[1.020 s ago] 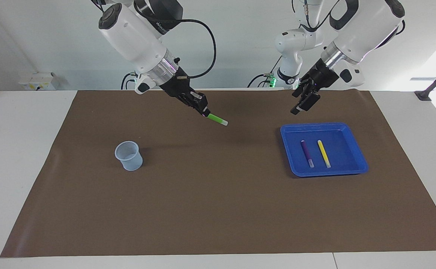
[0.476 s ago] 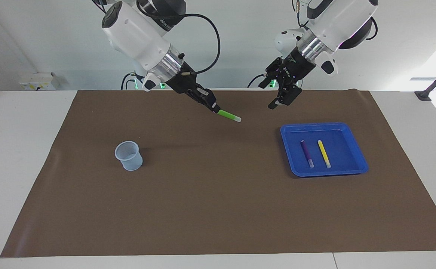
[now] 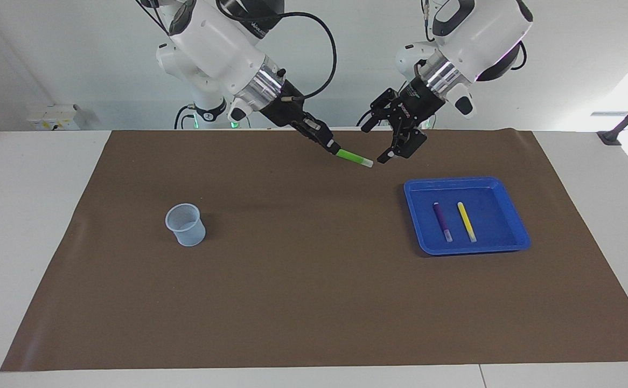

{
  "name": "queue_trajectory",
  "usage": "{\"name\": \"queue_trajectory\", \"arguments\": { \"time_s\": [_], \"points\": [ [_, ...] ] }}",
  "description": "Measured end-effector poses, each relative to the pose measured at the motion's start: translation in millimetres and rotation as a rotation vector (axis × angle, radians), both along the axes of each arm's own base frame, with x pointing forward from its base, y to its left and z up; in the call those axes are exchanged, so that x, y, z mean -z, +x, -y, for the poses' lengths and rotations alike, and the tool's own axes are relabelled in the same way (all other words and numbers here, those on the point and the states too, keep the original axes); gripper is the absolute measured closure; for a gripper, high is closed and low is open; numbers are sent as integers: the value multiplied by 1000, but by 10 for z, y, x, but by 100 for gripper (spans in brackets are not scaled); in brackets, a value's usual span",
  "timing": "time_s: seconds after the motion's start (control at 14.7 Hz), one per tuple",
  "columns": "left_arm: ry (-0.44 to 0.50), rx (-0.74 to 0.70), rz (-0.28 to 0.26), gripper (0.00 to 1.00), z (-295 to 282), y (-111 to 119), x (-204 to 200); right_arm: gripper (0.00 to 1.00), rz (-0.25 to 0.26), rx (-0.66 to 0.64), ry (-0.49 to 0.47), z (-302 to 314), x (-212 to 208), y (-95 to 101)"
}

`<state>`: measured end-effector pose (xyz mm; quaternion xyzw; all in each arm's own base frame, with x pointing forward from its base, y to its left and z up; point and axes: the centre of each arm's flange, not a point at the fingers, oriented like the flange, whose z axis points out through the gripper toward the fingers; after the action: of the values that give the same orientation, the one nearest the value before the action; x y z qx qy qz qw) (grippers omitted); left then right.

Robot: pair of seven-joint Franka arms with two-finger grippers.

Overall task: Right arm passes pens to left for tray arrangement
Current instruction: 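Grasp the green pen with the left gripper and open the right gripper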

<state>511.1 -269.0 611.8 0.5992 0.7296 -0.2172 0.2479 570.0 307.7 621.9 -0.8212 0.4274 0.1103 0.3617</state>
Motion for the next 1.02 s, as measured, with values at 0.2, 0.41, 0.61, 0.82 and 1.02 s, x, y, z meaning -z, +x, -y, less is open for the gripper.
{"name": "queue_trajectory", "arguments": {
  "time_s": [0.2, 0.41, 0.61, 0.82, 1.02],
  "points": [
    [-4, -34, -13, 0, 109, -38, 112, 83, 8, 20, 22, -218, -47, -88],
    [-3, -39, -15, 0, 107, -36, 138, 83, 9, 19, 26, -274, -52, -114],
    [9, -22, -15, 0, 114, -55, 112, 83, 9, 20, 25, -269, -48, -109],
    [51, 17, -12, 2, 116, -107, 53, 83, 9, 20, 25, -269, -45, -108],
    [55, 24, -4, 5, 114, -108, 22, 83, 8, 21, 25, -269, -44, -107]
  ]
}}
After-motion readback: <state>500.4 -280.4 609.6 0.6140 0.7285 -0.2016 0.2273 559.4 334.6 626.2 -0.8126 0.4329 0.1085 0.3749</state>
